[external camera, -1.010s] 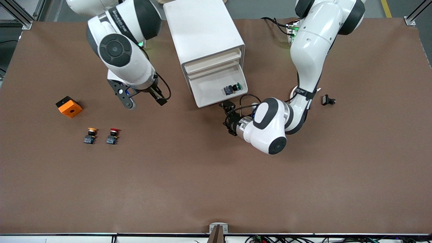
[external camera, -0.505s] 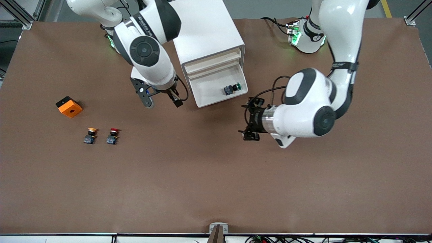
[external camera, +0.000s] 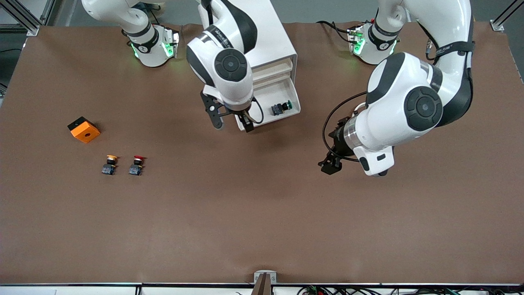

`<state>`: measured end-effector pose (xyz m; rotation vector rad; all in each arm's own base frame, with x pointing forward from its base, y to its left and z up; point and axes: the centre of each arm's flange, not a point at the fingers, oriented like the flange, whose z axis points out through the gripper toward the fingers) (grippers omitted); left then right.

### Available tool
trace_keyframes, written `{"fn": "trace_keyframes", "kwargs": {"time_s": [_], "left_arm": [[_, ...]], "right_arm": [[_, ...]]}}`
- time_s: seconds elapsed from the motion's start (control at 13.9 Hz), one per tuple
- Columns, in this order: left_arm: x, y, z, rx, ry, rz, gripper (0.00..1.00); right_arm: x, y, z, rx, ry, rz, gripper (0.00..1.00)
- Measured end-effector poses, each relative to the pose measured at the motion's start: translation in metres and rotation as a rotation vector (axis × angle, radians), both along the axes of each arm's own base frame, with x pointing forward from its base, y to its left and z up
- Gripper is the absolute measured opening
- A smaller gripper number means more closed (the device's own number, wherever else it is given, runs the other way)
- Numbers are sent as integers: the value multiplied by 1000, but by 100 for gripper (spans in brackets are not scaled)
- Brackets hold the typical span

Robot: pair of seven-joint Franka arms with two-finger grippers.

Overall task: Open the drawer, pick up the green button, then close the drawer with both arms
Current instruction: 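Grasp the green button with the right gripper while the left gripper withdraws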

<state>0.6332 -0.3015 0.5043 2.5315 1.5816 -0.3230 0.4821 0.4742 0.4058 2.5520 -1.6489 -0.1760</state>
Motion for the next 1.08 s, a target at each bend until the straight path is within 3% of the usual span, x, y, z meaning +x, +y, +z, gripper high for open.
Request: {"fn": "trace_keyframes", "kwargs": {"time_s": [0.29,0.58,0.87,1.08], "left_arm": [[7,46,32,114,-131,-189,100],[-1,71,47,237,-142,-420,100],[-1,123,67,223,-148,-581,100],[-18,176,87,200,-166,-687,100]], "right_arm": [[-27,44,-34,7,-13,53,100],[-53,74,-81,-18,5,97,100],[-62,83,-94,-23,9,113,100],[-72,95,-97,2,0,119,100]]}}
